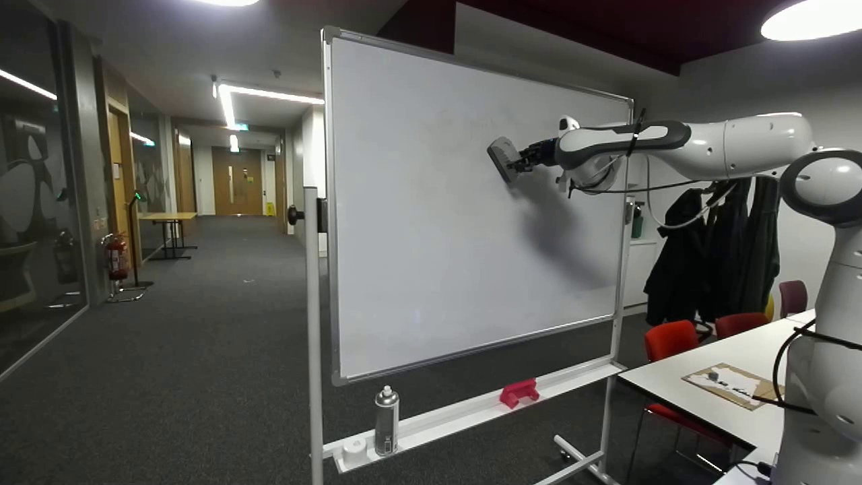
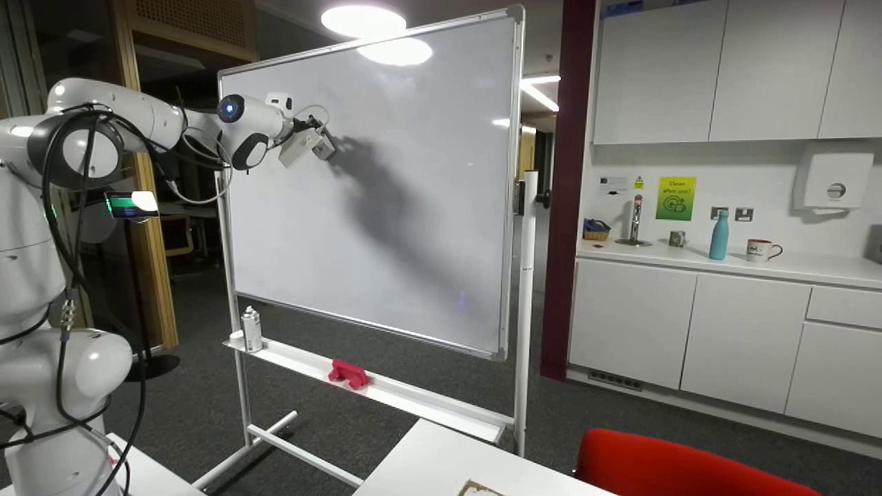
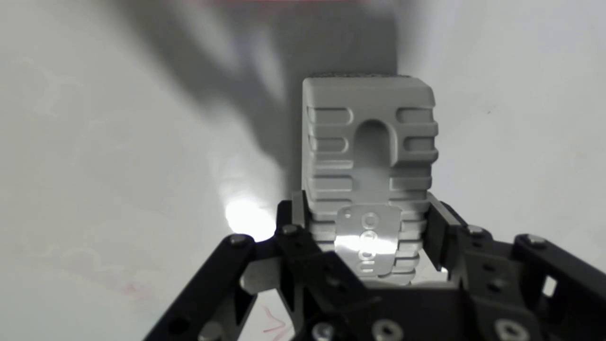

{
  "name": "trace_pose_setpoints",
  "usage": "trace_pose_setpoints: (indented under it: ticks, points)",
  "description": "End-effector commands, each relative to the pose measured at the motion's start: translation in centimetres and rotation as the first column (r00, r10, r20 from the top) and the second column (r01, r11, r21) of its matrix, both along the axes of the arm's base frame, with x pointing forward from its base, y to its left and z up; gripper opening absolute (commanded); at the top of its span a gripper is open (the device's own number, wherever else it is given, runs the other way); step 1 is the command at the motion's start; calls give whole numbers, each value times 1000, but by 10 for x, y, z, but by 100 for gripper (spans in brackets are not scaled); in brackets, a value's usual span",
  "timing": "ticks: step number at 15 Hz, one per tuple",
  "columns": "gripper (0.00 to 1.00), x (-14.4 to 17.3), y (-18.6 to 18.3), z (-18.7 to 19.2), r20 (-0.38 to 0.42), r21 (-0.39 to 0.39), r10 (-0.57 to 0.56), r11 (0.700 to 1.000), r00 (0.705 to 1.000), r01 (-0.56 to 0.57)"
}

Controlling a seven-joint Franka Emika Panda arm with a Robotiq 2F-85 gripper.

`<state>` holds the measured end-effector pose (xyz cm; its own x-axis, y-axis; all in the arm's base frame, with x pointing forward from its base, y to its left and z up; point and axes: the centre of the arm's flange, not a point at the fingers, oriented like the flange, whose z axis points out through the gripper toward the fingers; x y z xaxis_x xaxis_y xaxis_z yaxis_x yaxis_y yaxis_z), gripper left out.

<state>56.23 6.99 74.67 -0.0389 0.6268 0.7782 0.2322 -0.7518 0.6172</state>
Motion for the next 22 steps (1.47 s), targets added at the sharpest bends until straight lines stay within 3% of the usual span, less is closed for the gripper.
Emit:
trace_pose_setpoints:
  ticks: [1, 2, 13, 16, 22]
  points:
    - [59, 0, 0, 0, 0, 0, 0, 1000, 1000, 0]
    - [34, 0, 0, 0, 0, 1, 0, 1000, 1000, 0]
    - [34, -2, -10, 97, 171, 46, -69, 997, 983, 62]
    - [34, 17, -17, 105, 201, 41, -103, 994, 974, 97]
    - [34, 43, 7, 94, 201, -19, -85, 996, 976, 91]
